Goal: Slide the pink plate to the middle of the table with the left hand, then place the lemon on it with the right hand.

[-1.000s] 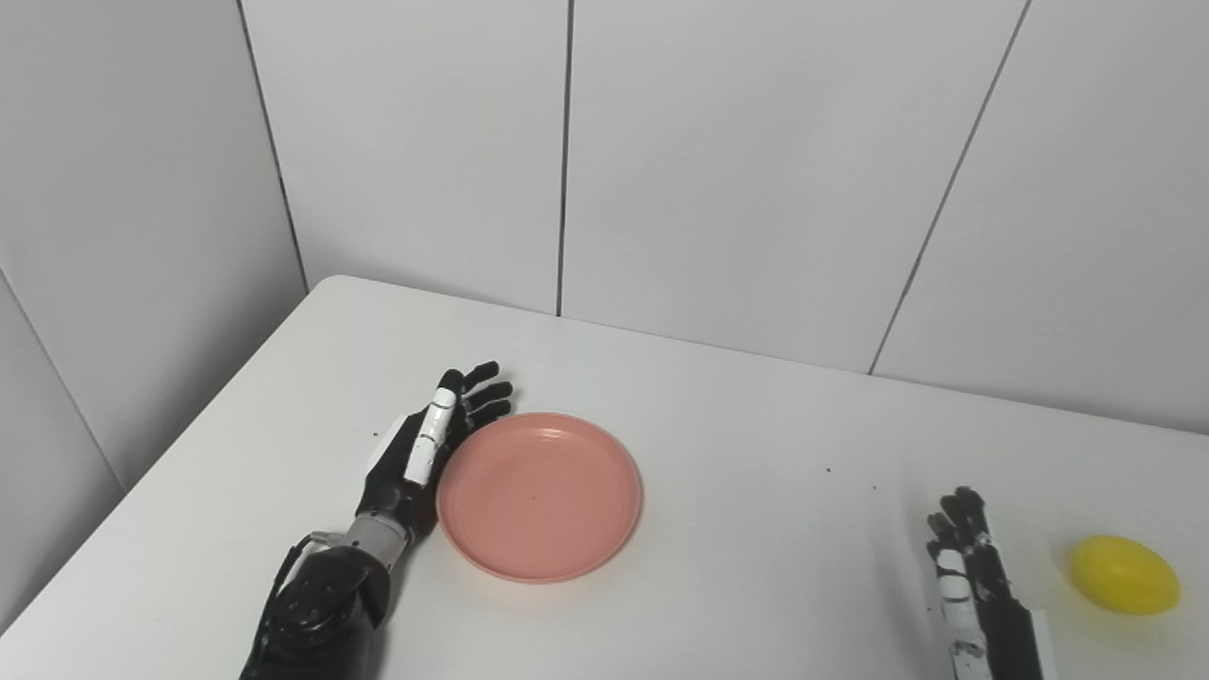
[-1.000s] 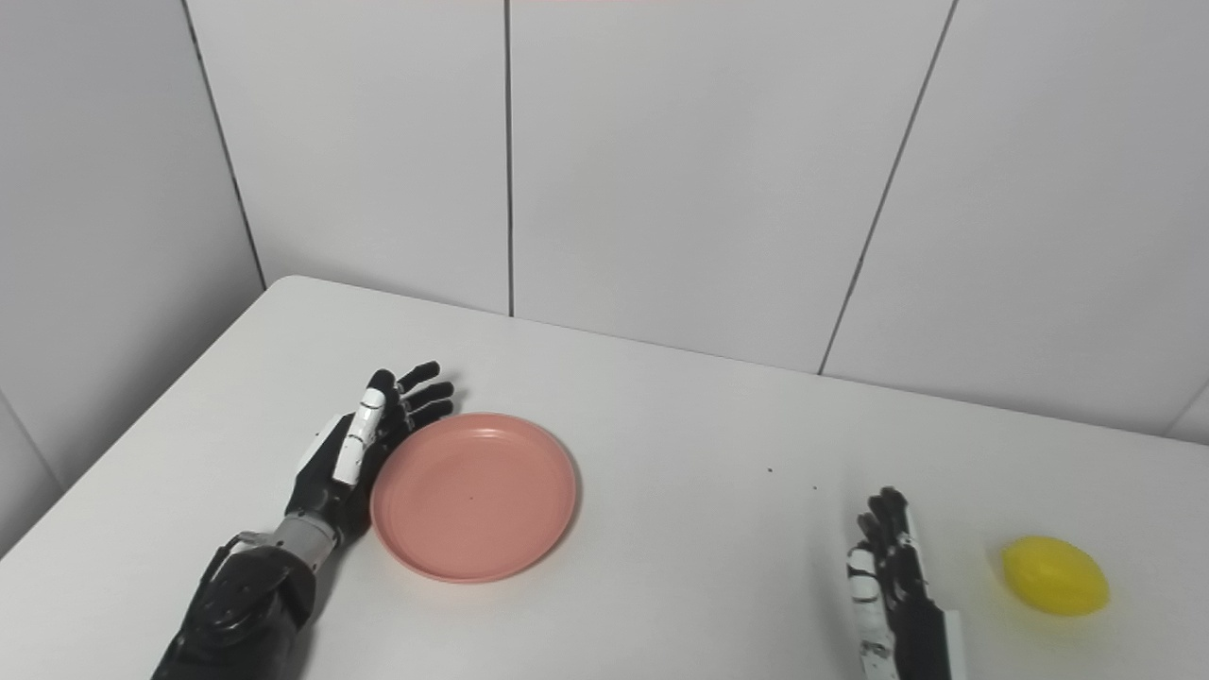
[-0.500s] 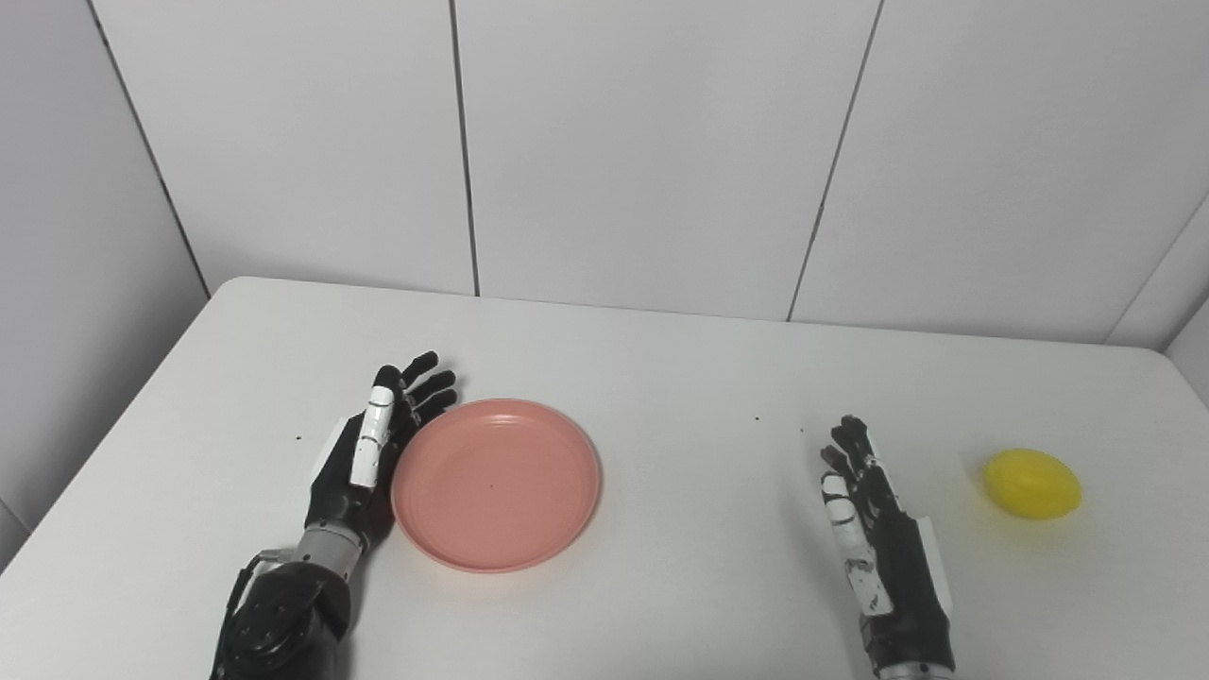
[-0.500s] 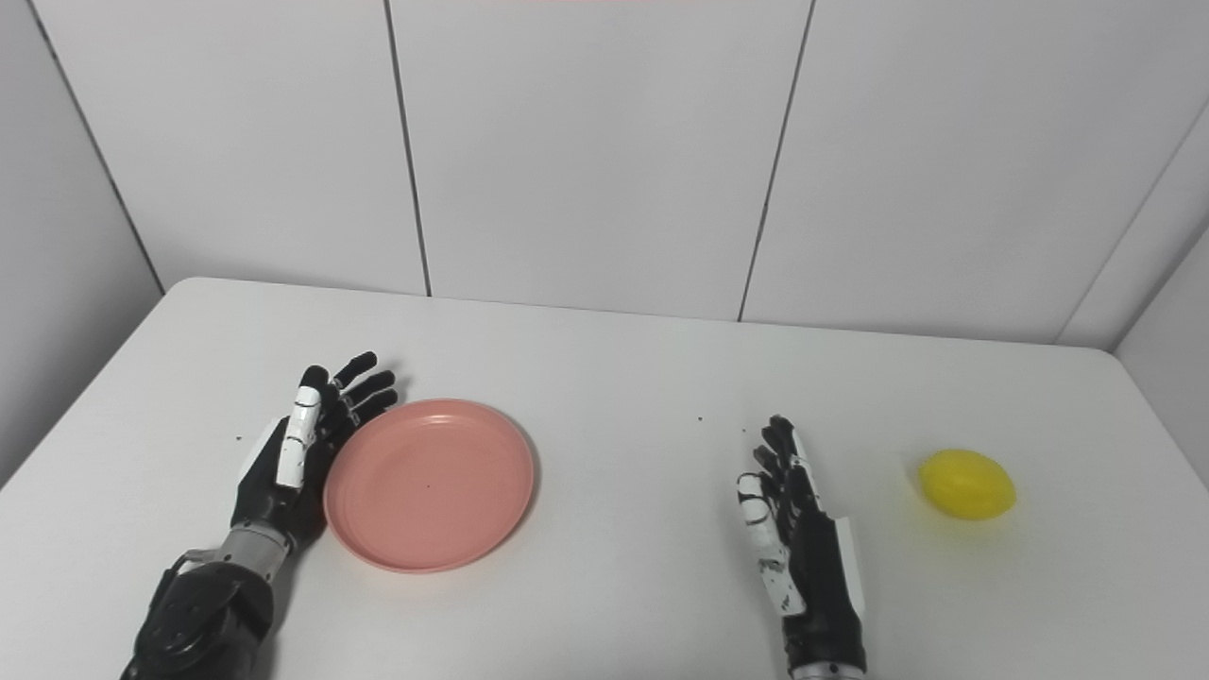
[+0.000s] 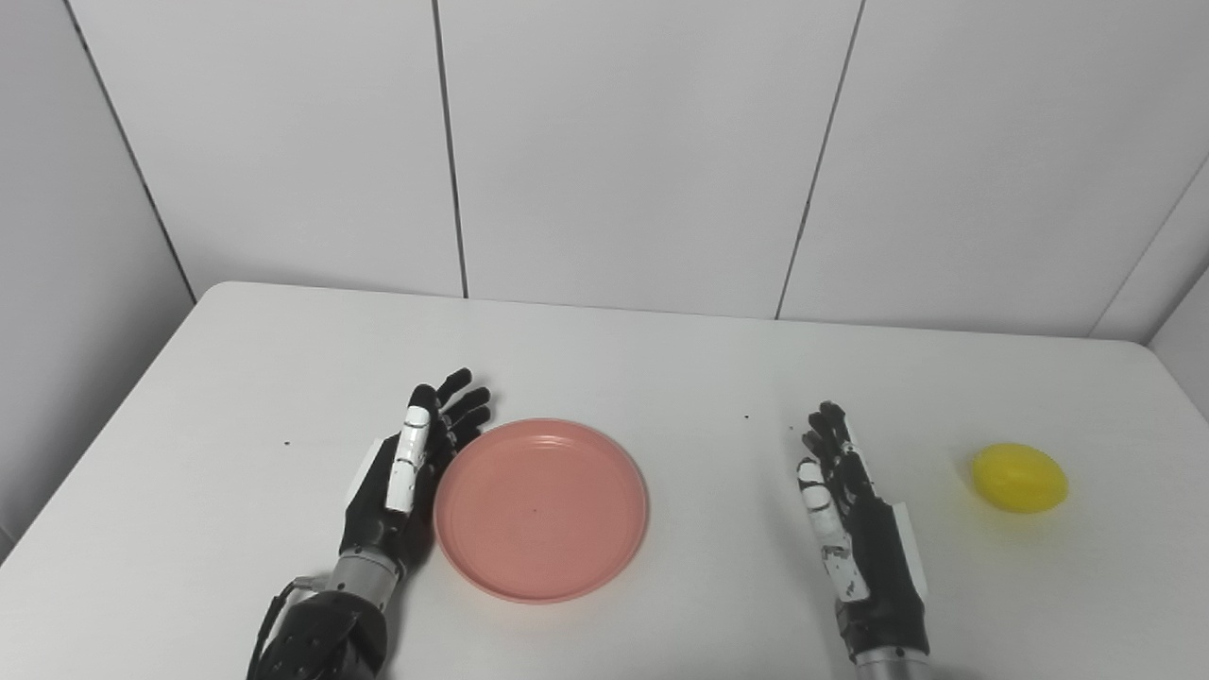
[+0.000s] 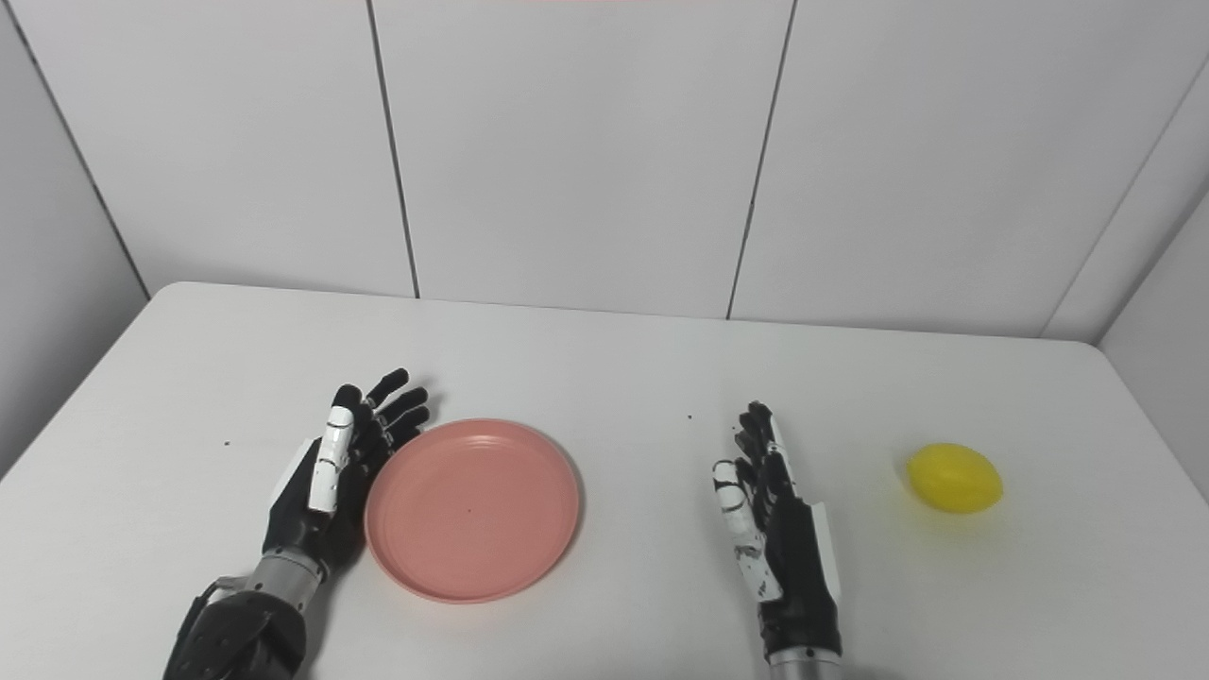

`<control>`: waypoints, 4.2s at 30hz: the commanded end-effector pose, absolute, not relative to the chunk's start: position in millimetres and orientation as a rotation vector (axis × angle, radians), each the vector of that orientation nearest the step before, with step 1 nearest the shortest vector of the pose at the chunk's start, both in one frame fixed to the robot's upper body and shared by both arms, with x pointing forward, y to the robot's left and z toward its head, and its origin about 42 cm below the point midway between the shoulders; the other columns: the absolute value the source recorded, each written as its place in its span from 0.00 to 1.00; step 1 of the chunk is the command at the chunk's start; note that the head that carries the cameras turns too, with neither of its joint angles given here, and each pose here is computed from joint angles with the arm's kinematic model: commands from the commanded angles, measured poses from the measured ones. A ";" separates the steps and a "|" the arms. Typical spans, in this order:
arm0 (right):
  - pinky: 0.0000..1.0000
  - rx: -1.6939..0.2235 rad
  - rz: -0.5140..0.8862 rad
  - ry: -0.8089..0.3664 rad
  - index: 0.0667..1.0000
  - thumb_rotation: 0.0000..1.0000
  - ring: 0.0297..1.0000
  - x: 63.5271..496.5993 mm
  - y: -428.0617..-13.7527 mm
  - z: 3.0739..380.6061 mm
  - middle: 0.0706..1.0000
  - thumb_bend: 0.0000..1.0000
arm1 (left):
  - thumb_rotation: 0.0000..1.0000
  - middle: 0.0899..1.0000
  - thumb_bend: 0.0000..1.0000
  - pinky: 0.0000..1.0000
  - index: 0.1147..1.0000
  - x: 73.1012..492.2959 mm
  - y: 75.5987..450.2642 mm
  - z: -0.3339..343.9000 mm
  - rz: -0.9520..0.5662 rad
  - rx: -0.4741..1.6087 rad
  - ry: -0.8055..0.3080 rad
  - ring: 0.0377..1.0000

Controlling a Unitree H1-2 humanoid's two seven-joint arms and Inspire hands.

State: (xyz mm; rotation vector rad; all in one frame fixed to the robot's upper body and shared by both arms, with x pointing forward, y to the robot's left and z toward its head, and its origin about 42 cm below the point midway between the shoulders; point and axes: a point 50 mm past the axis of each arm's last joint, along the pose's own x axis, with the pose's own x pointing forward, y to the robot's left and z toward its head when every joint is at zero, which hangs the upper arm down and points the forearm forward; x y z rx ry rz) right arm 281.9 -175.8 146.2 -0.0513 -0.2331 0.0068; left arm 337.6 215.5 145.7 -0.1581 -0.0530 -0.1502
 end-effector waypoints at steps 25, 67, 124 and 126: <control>0.96 -0.006 0.043 -0.189 0.98 0.87 0.96 297.5 -184.2 143.5 0.98 0.55 | 1.00 0.93 0.57 0.96 0.93 338.6 165.2 150.7 -0.237 -0.188 -0.118 0.93; 0.95 -0.073 0.003 -0.261 0.97 0.86 0.96 305.7 -181.5 149.3 0.96 0.59 | 1.00 0.95 0.58 1.00 0.96 334.8 155.5 138.5 -0.308 -0.196 -0.113 0.95; 0.79 -1.121 -0.416 -0.111 0.87 0.37 0.86 343.0 -356.4 234.3 0.87 0.88 | 1.00 0.87 0.54 0.92 0.86 349.4 194.1 137.4 -0.280 -0.163 -0.159 0.88; 0.78 -1.137 -0.399 -0.083 0.87 0.37 0.86 346.1 -359.9 230.6 0.86 0.87 | 1.00 0.87 0.54 0.92 0.86 350.1 195.2 135.9 -0.282 -0.164 -0.156 0.89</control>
